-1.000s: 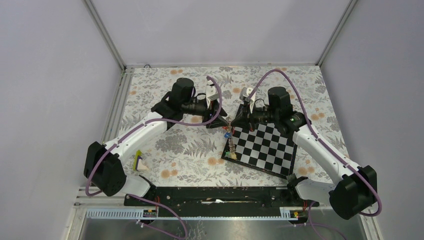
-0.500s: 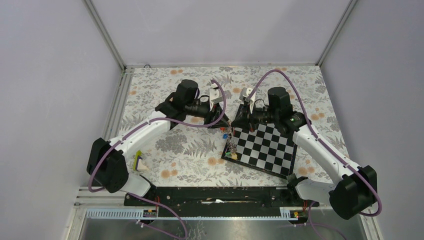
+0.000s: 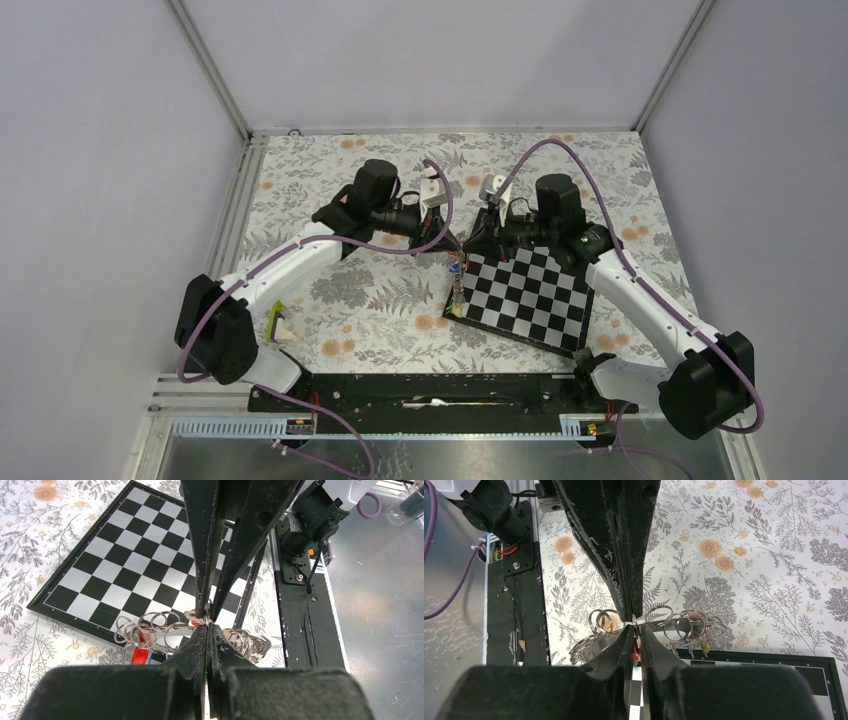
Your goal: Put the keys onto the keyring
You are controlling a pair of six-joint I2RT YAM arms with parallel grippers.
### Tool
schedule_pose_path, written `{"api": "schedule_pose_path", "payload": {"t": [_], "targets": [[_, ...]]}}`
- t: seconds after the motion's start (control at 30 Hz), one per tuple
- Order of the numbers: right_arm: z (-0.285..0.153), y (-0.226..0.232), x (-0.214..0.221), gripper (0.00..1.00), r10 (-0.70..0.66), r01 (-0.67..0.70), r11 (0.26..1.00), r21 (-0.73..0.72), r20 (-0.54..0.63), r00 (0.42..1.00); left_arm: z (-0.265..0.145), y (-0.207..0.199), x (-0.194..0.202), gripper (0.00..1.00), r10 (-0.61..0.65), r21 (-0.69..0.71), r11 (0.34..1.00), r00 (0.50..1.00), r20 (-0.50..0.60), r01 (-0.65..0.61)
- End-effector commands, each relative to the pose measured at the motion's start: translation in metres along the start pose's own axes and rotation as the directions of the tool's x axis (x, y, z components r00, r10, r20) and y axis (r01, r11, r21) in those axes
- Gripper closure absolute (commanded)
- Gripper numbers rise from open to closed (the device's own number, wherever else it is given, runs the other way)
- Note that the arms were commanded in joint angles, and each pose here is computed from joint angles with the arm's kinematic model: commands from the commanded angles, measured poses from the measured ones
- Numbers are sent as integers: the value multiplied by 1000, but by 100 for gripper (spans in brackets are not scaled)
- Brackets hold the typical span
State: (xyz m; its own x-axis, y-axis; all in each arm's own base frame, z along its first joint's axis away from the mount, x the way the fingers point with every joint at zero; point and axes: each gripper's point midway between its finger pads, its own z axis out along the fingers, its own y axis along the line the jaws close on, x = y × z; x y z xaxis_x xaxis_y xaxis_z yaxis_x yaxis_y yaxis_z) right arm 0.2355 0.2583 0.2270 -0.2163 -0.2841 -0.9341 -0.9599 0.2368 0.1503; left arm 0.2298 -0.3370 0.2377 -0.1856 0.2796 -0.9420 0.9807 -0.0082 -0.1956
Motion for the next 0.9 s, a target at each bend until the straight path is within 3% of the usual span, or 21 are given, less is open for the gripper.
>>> {"api": "schedule_pose_path", "payload": {"t": [0.0, 0.1, 0.3, 0.87], "targets": [[-8, 7, -36, 78, -106, 106, 994, 7, 92, 990, -2, -9, -37, 100, 86, 38, 995, 990, 114, -90], [-14, 7, -39, 70, -99, 99, 995, 5, 111, 989, -6, -14, -44, 100, 71, 49, 996, 986, 149, -79], [-23, 8, -41, 63, -115, 116, 993, 3, 130, 985, -7, -17, -50, 100, 20, 69, 997, 984, 177, -33], [-24, 11, -29, 66, -130, 136, 990, -39, 127, 983, -13, -27, -58, 100, -34, 120, 993, 971, 236, 5]]}}
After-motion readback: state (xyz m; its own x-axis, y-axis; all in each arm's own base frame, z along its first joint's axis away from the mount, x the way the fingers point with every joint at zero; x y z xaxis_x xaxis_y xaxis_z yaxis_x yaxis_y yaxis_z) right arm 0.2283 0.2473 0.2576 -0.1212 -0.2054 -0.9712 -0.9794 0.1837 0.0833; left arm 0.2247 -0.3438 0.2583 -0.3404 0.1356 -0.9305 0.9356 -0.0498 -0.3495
